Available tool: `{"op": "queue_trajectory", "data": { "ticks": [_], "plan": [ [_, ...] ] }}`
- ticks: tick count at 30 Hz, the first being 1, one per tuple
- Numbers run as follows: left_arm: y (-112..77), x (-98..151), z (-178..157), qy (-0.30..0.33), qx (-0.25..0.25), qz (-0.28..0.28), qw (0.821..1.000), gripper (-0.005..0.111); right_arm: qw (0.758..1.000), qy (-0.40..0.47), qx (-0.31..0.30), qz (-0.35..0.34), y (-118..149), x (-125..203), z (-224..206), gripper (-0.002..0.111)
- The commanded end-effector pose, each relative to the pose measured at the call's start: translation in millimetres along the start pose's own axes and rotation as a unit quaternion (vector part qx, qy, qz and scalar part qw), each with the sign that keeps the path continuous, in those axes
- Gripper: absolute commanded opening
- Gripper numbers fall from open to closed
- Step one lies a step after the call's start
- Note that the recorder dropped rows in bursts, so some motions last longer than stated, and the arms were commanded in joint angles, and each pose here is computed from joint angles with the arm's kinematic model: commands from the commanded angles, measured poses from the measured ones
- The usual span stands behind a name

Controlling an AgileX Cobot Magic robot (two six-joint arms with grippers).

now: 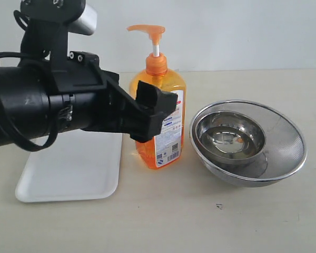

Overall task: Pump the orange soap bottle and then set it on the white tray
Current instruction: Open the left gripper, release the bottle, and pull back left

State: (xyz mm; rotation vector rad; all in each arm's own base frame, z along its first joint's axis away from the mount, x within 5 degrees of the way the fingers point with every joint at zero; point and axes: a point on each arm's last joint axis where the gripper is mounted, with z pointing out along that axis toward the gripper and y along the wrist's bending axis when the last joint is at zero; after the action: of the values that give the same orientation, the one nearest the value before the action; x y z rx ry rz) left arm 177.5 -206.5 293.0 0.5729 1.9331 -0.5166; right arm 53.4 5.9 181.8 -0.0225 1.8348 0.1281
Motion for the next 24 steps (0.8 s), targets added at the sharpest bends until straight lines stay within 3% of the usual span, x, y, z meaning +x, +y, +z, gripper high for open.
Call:
{"op": "queue_trajectory", "data": {
  "ticks": [1,5,9,24],
  "plan": [
    [-13.6,1,-3,0.004,0.073,-0.003,0.997,0.086,1.000,-0.008,0.001,-0.001,0,-1,0,0.000],
    [-28.4,3,-6,0.010,0.156,0.022,0.988,0.086,1.000,-0.008,0.001,-0.001,0,-1,0,0.000],
    [-35.2,6,-9,0.012,0.197,0.054,0.979,0.086,1.000,-0.008,0.001,-0.001,0,-1,0,0.000],
    [-37.6,32,5,0.064,0.214,0.056,0.973,0.086,1.000,-0.008,0.001,-0.001,0,-1,0,0.000]
  ]
}}
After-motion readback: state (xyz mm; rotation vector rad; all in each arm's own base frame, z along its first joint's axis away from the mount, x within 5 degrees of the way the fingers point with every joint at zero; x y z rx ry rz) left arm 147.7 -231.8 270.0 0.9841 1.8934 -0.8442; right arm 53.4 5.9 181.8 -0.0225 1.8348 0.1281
